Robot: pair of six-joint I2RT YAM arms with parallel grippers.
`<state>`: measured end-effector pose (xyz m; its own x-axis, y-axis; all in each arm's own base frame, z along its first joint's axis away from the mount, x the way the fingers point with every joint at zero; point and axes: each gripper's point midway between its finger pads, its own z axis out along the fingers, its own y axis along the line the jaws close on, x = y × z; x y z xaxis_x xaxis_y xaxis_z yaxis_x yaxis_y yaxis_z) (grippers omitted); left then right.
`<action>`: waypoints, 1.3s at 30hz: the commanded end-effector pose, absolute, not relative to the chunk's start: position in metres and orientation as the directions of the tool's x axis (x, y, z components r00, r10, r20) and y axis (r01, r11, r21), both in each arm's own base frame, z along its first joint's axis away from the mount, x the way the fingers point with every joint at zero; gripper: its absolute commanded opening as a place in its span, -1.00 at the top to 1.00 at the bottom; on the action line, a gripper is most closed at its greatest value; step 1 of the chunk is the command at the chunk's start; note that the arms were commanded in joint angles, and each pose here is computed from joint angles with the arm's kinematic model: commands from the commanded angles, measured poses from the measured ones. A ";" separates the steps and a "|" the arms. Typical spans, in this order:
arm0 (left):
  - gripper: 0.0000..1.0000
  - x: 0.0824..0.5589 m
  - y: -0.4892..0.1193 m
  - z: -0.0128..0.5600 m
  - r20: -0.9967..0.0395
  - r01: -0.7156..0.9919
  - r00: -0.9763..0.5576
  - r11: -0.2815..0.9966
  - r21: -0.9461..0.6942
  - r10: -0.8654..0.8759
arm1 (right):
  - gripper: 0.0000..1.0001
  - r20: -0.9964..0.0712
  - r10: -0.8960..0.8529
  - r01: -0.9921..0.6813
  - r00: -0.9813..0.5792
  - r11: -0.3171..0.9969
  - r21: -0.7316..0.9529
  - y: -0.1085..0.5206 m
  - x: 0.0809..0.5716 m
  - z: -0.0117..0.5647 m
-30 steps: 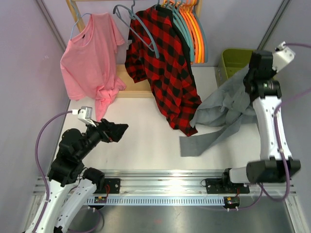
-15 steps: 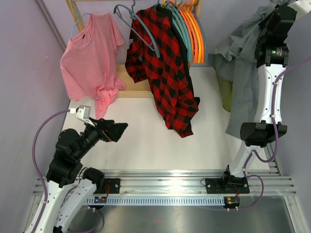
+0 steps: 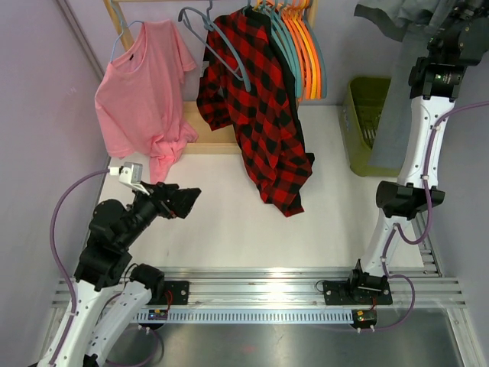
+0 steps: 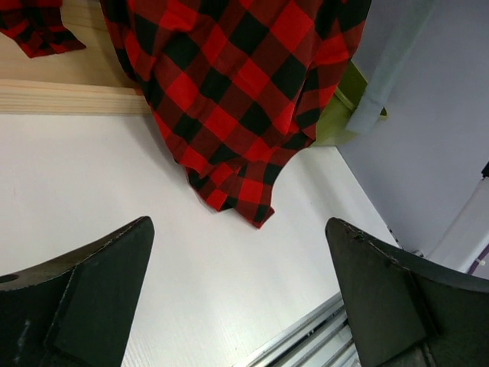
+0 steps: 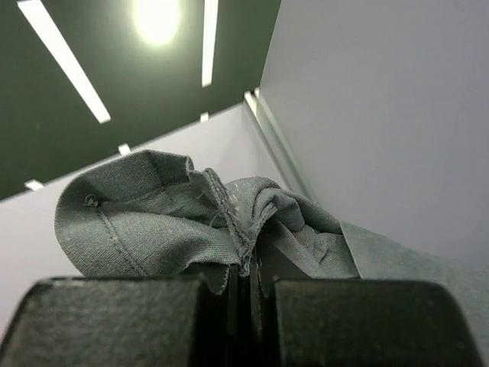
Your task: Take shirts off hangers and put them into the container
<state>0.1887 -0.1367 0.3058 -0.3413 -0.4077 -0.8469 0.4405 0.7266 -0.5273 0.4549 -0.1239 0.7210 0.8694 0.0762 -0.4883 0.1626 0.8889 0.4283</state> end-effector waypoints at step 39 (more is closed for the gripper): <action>-0.98 0.183 -0.146 0.309 -0.767 0.477 -0.334 0.604 -0.638 -0.548 | 1.00 -0.754 0.586 0.742 -0.297 0.638 0.204 -0.191 0.583 0.168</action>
<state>0.1882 -0.1416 0.3106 -0.3165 -0.5520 -0.7714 0.4539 0.6259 -0.6342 0.6038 -0.2129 0.1990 -0.1388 0.5225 -0.8412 0.7222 0.6346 0.2750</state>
